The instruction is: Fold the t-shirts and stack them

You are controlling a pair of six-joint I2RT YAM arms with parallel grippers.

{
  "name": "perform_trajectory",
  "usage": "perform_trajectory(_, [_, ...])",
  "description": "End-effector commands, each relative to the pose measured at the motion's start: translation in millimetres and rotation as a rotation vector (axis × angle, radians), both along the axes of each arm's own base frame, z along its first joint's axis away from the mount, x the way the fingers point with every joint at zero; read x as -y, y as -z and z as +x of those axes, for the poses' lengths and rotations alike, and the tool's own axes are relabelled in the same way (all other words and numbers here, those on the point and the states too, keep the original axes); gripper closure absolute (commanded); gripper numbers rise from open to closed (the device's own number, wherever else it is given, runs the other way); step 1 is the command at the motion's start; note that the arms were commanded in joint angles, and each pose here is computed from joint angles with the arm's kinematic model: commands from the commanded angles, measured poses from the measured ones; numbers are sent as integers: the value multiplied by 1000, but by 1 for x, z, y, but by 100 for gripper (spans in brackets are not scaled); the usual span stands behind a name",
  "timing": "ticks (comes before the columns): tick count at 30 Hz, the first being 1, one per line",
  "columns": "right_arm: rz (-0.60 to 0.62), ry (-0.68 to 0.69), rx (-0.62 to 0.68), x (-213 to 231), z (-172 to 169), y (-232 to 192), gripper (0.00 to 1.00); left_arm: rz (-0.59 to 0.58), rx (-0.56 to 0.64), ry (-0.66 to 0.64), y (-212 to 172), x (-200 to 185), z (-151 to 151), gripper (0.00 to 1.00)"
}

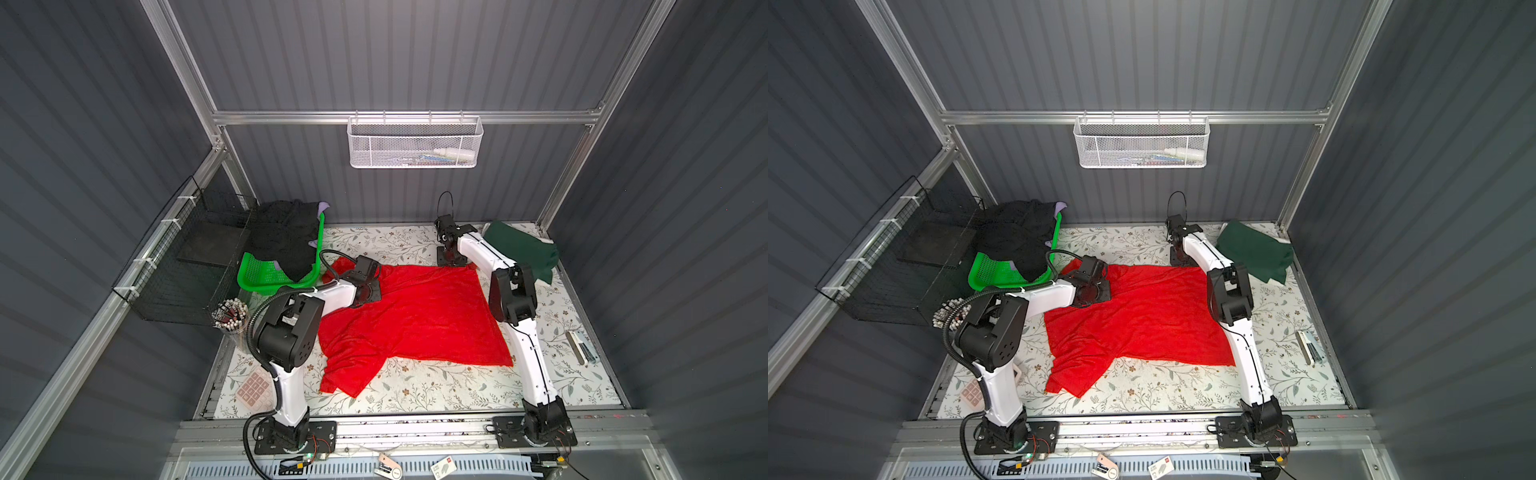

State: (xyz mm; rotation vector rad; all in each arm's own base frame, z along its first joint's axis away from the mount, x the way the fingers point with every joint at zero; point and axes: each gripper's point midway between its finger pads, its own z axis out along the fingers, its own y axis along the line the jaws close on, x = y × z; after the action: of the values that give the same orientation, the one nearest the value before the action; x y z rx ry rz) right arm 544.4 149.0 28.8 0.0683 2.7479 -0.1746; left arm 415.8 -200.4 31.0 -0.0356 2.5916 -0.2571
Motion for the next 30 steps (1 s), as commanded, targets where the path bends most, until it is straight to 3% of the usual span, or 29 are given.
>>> perform_trajectory(1, [-35,-2,-33,6,-5,1,52,-9,-49,24,13,5,-8,100])
perform_trajectory(11, [-144,30,17,26,-1,-16,70,2,-48,31,13,5,-6,100])
perform_trajectory(15, [-161,44,53,30,3,-29,93,4,-48,30,13,4,-7,100])
perform_trajectory(23, [-193,75,112,39,3,-60,94,21,-47,27,14,1,-7,100])
perform_trajectory(30, [-185,130,155,45,-21,-84,90,10,-70,-2,23,-4,-11,100])
